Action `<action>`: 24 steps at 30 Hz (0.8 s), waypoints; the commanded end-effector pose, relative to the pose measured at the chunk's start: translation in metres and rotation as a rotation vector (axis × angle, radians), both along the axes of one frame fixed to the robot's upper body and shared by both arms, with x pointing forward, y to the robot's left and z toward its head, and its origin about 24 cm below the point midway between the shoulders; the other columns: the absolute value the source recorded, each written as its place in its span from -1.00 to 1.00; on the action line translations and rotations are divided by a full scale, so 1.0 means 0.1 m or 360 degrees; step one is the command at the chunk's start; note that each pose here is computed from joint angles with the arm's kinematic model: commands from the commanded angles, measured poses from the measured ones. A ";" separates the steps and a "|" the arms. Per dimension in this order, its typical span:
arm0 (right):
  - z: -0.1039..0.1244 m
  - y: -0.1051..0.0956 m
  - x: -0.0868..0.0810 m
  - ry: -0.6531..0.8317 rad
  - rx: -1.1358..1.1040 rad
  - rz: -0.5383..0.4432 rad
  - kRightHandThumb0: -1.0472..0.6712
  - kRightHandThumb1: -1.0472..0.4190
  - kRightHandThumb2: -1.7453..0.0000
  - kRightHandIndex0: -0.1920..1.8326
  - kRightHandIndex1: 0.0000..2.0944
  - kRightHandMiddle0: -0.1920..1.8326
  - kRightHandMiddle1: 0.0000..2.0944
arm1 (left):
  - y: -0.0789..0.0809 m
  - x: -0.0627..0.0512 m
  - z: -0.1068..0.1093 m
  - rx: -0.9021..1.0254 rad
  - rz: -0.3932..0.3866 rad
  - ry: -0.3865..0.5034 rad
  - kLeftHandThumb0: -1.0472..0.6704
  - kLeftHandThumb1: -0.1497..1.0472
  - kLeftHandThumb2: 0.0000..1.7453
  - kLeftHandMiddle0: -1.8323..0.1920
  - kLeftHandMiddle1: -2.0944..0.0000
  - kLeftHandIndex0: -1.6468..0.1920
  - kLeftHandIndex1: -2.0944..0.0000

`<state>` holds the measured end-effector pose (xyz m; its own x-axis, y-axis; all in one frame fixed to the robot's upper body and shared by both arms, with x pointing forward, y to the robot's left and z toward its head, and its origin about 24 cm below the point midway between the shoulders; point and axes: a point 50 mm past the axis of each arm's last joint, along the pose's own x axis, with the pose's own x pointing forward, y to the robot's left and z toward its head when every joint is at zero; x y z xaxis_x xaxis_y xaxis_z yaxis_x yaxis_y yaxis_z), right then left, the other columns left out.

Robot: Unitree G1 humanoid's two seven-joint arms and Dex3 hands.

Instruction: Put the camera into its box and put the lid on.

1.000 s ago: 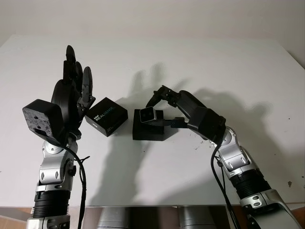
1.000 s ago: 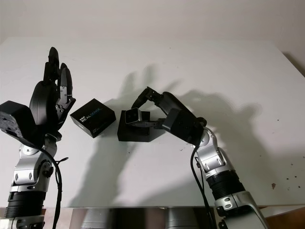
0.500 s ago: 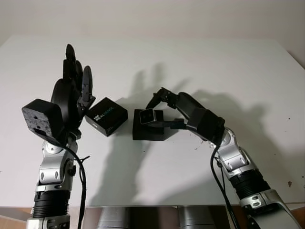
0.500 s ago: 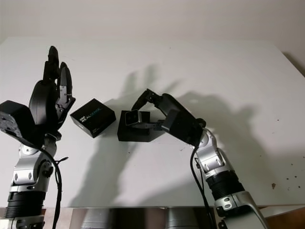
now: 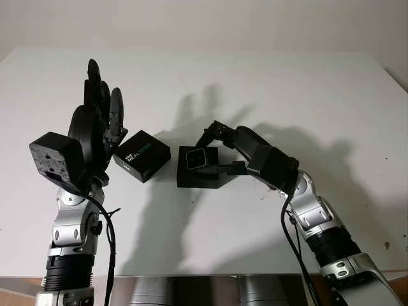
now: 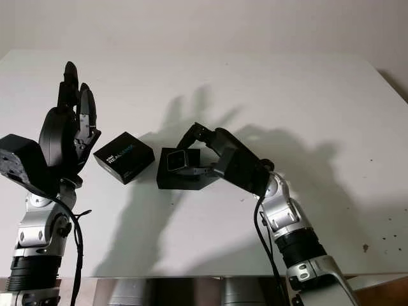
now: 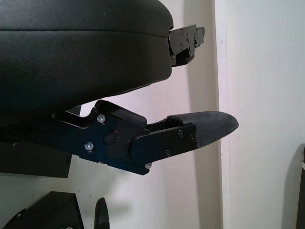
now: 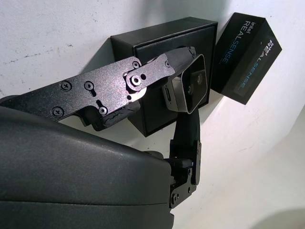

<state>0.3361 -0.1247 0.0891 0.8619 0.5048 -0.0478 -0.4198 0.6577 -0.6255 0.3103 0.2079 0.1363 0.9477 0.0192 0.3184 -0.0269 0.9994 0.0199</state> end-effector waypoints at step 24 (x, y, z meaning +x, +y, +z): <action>-0.10 0.16 -0.09 -0.0111 -0.0265 0.0138 -0.42 -0.94 0.94 -0.62 -0.96 -0.64 0.07 | 0.01 -0.03 0.03 0.0013 -0.0003 -0.0029 -0.56 1.00 -0.30 1.00 1.00 1.00 1.00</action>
<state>0.3337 -0.1146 0.0863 0.8401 0.5400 -0.0516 -0.3962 0.5458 -0.7384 0.3094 0.2077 0.1375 0.9458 0.0121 0.3245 -0.0201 0.9996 0.0214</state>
